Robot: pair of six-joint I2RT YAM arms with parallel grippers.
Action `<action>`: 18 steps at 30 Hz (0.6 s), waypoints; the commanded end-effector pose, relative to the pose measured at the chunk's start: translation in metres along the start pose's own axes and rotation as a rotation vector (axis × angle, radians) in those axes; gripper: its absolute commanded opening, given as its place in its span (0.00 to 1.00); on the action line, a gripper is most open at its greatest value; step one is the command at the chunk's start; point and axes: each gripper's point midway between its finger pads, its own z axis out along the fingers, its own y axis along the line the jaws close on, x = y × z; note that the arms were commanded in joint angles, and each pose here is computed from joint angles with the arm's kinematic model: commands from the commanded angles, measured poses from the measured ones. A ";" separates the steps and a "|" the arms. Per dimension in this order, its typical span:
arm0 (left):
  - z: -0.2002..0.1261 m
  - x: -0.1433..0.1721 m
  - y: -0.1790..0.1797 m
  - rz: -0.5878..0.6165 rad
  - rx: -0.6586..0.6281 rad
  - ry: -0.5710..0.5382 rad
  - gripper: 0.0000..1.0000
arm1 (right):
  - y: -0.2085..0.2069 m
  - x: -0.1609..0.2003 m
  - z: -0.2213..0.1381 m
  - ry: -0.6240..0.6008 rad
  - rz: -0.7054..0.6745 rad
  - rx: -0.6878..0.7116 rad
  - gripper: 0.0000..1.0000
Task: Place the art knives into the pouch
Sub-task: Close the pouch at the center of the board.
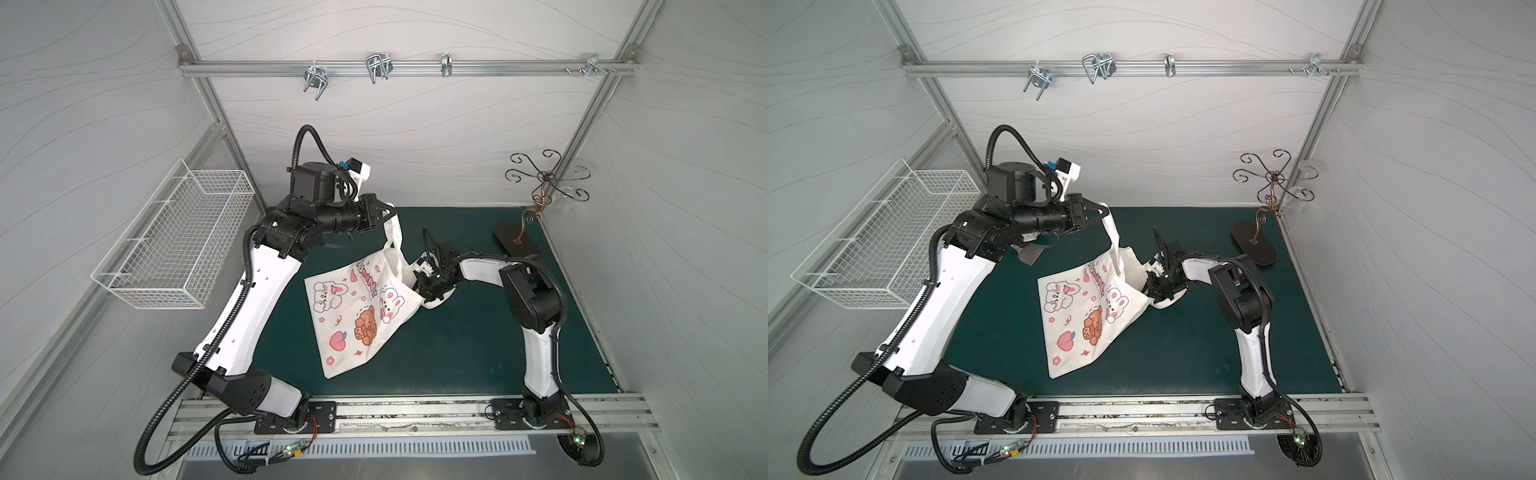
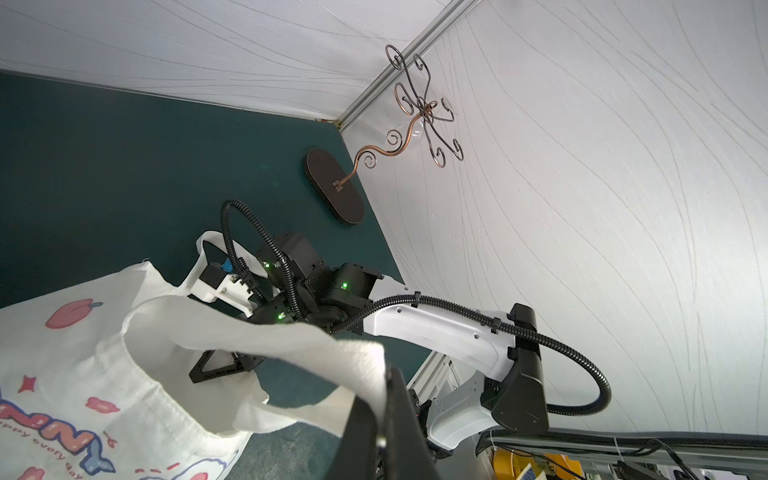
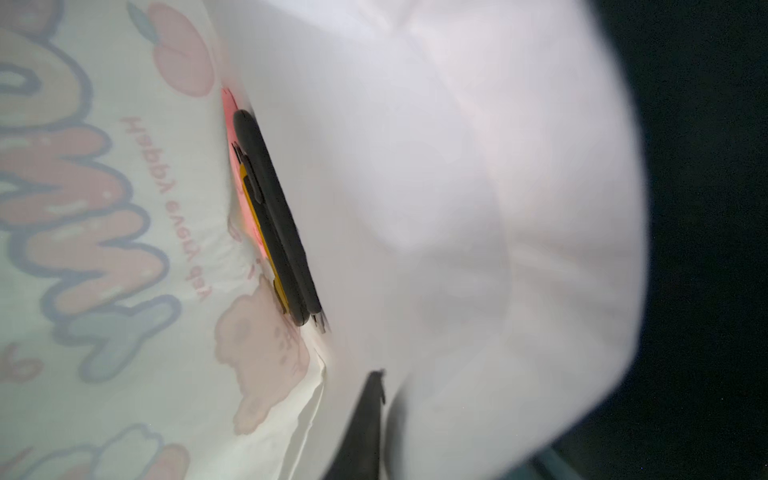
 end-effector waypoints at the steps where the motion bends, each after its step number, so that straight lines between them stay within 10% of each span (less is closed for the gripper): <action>1: -0.006 -0.017 -0.009 0.049 0.022 -0.064 0.00 | 0.003 -0.007 -0.003 -0.029 -0.009 -0.010 0.00; 18: 0.094 0.010 0.065 -0.075 0.007 0.077 0.00 | -0.005 -0.013 -0.107 -0.331 -0.009 0.295 0.00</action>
